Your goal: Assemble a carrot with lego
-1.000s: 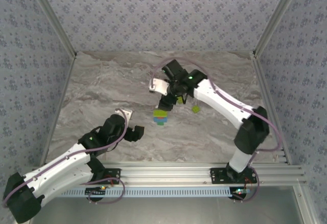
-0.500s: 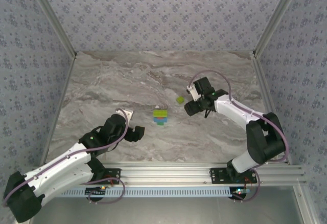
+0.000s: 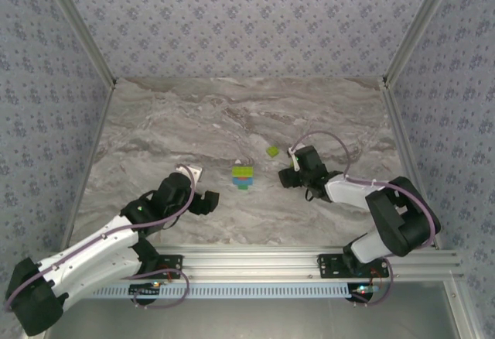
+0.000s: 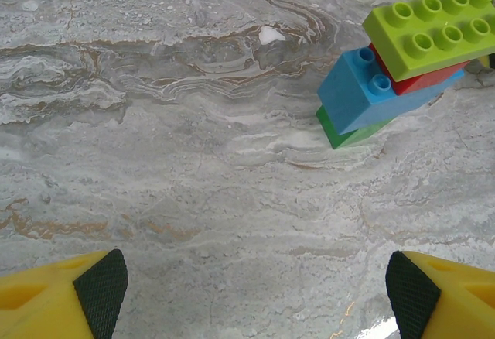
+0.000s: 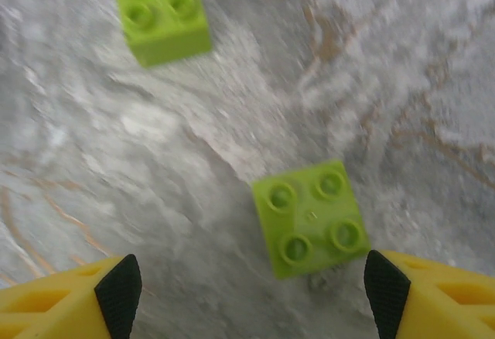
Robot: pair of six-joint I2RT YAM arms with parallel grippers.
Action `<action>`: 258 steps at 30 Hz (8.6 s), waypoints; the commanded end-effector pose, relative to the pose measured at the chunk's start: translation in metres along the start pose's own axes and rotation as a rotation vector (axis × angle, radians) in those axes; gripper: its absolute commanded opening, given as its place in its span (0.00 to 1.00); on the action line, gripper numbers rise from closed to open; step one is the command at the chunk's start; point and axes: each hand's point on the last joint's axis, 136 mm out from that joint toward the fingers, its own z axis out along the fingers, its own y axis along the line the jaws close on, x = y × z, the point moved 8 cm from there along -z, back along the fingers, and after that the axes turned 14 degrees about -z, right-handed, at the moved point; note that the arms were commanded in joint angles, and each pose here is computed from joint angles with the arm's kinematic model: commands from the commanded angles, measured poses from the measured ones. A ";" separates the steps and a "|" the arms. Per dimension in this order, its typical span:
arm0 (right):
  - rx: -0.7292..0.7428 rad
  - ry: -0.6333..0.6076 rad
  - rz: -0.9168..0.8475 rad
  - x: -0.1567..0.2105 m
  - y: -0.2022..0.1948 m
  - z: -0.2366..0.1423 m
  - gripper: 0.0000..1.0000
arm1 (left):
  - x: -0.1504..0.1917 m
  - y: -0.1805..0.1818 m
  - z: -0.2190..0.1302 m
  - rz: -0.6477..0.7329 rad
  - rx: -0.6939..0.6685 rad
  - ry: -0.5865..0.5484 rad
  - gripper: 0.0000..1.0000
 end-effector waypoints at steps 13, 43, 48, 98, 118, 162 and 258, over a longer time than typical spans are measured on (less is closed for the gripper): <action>0.146 -0.095 0.052 -0.023 -0.014 -0.003 0.80 | -0.007 -0.008 -0.004 0.016 0.043 -0.024 0.89; -0.009 0.246 0.110 -0.008 -0.010 0.031 0.62 | -0.006 -0.007 -0.007 0.014 0.053 -0.037 0.89; -0.009 0.241 0.107 -0.010 -0.010 0.033 0.54 | -0.006 -0.007 -0.008 0.013 0.055 -0.039 0.89; -0.392 -0.432 -0.694 -0.115 0.106 -0.195 0.34 | -0.085 -0.105 -0.060 -0.364 0.436 0.243 0.84; -0.371 -0.463 -0.720 -0.124 0.117 -0.202 0.34 | -0.092 -0.115 -0.046 -0.456 0.582 0.260 0.66; -0.323 -0.442 -0.730 -0.131 0.117 -0.183 0.33 | -0.076 -0.115 -0.038 -0.484 0.659 0.363 0.37; -0.801 -0.662 -0.612 -0.181 0.086 -0.194 0.29 | -0.112 -0.100 -0.066 -1.036 0.928 0.283 0.63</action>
